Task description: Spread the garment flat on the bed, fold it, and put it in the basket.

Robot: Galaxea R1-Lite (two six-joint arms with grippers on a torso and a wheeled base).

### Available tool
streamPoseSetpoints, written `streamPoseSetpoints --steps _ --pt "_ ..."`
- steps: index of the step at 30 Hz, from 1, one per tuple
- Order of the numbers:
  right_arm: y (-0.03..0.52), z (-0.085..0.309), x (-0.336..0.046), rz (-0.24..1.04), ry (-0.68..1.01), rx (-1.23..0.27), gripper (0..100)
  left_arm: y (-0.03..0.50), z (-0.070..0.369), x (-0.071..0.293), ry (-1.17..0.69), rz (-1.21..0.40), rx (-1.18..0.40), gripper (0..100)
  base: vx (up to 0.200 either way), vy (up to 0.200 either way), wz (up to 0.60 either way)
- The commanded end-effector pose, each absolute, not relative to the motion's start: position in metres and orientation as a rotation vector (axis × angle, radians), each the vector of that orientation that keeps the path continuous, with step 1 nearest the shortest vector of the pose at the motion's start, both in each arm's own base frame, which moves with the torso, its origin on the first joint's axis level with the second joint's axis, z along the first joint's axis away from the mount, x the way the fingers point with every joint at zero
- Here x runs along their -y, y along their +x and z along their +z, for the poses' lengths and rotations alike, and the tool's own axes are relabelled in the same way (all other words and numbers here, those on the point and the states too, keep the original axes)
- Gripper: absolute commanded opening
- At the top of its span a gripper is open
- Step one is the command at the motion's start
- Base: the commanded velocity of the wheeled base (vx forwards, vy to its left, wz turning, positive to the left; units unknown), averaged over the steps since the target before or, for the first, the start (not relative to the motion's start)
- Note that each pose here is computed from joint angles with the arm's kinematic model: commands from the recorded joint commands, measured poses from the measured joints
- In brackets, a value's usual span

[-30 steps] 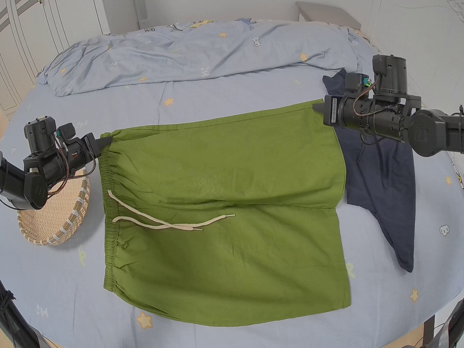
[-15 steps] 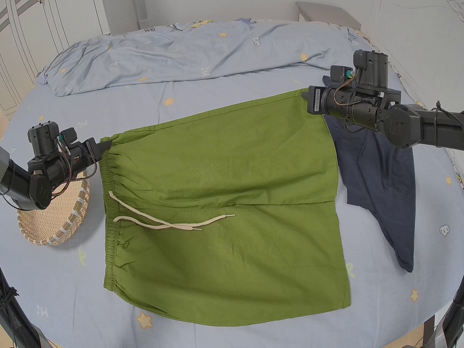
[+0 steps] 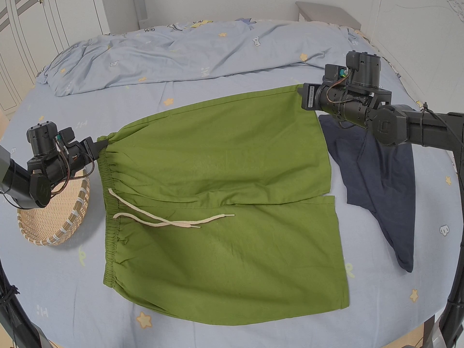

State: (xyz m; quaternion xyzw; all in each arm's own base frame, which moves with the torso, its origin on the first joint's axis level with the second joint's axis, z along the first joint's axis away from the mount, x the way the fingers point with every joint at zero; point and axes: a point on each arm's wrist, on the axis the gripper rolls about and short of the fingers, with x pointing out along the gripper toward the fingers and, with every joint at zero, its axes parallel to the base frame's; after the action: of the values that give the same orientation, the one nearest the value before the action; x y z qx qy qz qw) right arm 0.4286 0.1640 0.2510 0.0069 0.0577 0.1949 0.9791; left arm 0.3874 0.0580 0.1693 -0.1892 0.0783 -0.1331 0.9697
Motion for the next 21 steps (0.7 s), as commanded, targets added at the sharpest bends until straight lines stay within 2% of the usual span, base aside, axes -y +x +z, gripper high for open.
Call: streamPoseSetpoints --steps 1,15,21 --pt "0.437 0.244 -0.167 0.392 0.013 -0.119 0 0.392 0.164 -0.061 -0.385 -0.262 -0.164 0 0.0 0.0 0.0" --pt "0.45 0.231 -0.161 0.366 0.009 -0.132 0 0.406 0.151 -0.06 -0.388 -0.267 -0.184 0 0.0 0.0 0.0" --pt "0.459 0.213 -0.159 0.35 0.002 -0.168 0 0.41 0.148 -0.058 -0.389 -0.27 -0.189 0 0.0 0.0 0.0"
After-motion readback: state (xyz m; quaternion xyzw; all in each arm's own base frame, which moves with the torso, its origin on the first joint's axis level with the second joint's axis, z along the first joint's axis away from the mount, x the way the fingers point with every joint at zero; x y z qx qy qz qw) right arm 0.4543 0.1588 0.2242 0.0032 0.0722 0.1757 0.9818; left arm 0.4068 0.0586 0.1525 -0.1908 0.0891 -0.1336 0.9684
